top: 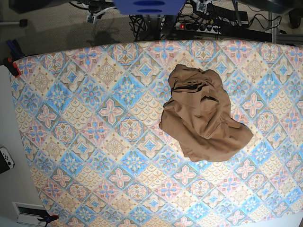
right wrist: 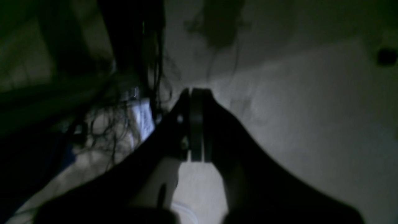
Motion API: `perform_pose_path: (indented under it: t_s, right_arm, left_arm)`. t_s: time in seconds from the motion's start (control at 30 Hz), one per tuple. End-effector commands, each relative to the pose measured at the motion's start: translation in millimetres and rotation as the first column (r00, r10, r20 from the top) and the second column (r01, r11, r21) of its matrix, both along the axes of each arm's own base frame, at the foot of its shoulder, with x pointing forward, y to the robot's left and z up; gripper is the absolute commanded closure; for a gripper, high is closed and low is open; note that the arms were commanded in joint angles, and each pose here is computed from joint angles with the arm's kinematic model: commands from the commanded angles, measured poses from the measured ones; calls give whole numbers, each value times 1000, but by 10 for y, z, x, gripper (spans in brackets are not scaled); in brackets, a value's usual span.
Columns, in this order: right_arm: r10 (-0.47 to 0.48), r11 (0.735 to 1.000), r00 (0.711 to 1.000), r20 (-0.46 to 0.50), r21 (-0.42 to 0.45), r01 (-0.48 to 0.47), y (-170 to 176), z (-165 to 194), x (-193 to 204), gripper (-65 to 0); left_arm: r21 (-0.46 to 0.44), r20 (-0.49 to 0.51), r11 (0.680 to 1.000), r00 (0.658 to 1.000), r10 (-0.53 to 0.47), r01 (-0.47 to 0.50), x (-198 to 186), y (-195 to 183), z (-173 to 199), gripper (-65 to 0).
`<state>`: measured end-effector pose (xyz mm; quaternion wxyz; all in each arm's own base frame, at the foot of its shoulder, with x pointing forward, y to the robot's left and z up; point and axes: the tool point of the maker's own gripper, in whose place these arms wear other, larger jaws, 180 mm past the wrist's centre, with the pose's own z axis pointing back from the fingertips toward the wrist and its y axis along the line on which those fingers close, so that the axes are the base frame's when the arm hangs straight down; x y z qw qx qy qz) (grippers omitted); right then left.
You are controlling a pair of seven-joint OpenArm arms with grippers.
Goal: Layout the t-shirt on the table in an organized manner, then fold the t-shirt properly
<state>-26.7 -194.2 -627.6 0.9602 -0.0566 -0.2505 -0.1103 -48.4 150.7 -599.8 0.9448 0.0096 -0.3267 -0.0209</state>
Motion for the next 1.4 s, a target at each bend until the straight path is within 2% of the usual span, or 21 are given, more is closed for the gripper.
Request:
perform_pose_path:
  t_s: [0.0, 0.13, 0.23, 0.33, 0.37, 0.43, 0.57, 0.67, 0.83, 1.07, 1.27, 1.37]
  right_arm:
    - [-11, 1000, 1000, 11, -19, 11, -64, 53, -125, 0]
    - [-15, 998, 991, 130, -66, 24, -143, 241, -151, 0]
    - [-13, 994, 974, 228, -106, 38, -208, 420, -175, 0]
    - [13, 988, 943, 333, -148, 38, -247, 652, -230, 0]
    - [20, 987, 938, 346, -156, 37, -245, 709, -297, 0]
    - [19, 988, 948, 318, -154, 31, -243, 718, -444, 0]
    - [33, 986, 929, 368, -166, 31, -275, 765, -295, 0]
    - [25, 979, 920, 391, -197, 57, -390, 866, -355, 0]
    - [67, 956, 852, 519, -277, 94, -666, 1240, -179, 0]
    - [135, 948, 769, 624, -307, 83, -575, 1741, -111, -2]
    - [193, 942, 702, 685, -331, 64, -532, 2124, -14, -4]
    - [215, 939, 659, 720, -339, 64, -497, 2318, 76, -4]
  left_arm:
    - [4, -9, 1000, 1000, 4, -4, -102, 13, 22, 0]
    - [3, -12, 1000, 1000, 3, -3, -122, 9, 24, 0]
    - [-2, 9, 1000, 1000, -2, 2, -158, -10, 76, 0]
    - [-16, 99, 1000, 995, -8, 9, -94, -61, 245, 0]
    - [-21, 143, 1000, 990, -8, 11, -48, -80, 341, 0]
    - [-31, 218, 999, 976, -9, 16, 26, -120, 538, 0]
    - [-49, 342, 998, 940, -7, 25, 171, -195, 937, 0]
    - [-59, 405, 998, 914, -3, 29, 268, -234, 1157, 0]
    - [-63, 458, 998, 889, 2, 31, 319, -244, 1411, 0]
    - [-75, 559, 996, 829, 10, 38, 441, -282, 1946, 0]
    - [-82, 654, 996, 756, 25, 37, 672, -290, 2352, 0]
    - [-114, 696, 993, 712, 97, -23, 818, -185, 2515, 0]
